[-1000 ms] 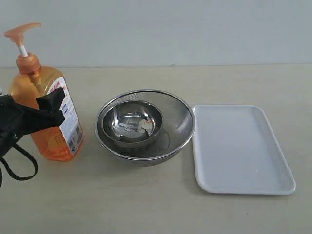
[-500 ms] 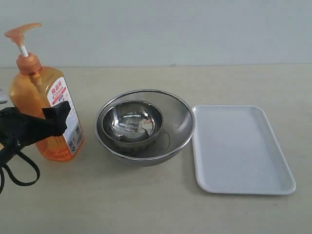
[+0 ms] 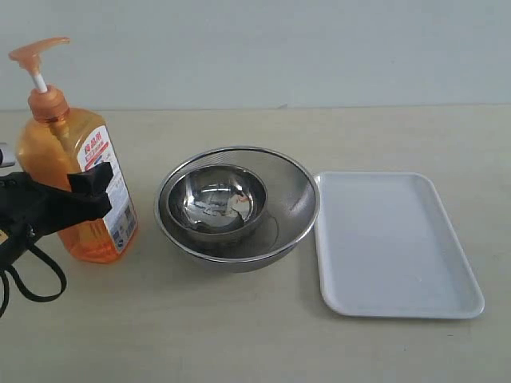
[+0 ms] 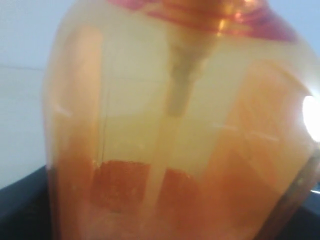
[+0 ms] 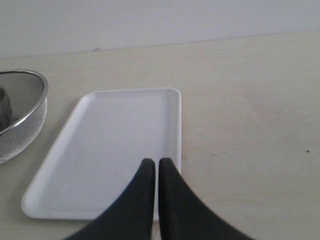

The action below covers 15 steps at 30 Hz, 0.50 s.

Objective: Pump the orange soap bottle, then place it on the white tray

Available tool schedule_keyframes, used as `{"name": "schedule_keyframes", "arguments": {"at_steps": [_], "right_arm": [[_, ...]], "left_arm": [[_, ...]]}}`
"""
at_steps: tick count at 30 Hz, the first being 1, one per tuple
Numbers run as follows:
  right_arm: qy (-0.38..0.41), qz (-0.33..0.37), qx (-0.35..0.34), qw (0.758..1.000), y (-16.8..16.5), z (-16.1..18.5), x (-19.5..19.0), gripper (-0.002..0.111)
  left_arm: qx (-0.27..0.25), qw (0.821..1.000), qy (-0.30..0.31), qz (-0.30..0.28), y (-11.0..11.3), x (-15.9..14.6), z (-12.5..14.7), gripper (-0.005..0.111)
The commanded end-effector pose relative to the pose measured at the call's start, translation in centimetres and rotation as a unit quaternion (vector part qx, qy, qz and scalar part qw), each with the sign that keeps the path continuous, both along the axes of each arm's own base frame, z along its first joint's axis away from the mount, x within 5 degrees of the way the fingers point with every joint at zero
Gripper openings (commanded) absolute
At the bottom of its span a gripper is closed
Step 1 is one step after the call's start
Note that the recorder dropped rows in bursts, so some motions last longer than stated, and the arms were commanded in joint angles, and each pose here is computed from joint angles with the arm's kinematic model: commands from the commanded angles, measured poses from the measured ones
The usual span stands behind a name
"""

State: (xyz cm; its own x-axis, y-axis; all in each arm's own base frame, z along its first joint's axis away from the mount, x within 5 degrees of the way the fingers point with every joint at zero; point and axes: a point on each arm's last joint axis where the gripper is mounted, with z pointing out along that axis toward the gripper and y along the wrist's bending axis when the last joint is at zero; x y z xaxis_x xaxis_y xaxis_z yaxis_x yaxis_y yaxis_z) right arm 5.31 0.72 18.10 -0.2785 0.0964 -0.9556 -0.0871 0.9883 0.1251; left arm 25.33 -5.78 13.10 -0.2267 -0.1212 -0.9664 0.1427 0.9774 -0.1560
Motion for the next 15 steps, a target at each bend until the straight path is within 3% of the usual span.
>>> {"name": "schedule_keyframes", "arguments": {"at_steps": [1,15], "right_arm": [[-0.005,-0.001,-0.005,1.0,0.0,0.1,0.0,0.0],[-0.005,-0.001,-0.005,1.0,0.0,0.1,0.0,0.0]], "left_arm": [[0.014,1.0,-0.018,-0.008,-0.2,0.1,0.3,0.012],[0.083,0.995,-0.044,-0.024,-0.1,-0.4,3.0,0.011]]}}
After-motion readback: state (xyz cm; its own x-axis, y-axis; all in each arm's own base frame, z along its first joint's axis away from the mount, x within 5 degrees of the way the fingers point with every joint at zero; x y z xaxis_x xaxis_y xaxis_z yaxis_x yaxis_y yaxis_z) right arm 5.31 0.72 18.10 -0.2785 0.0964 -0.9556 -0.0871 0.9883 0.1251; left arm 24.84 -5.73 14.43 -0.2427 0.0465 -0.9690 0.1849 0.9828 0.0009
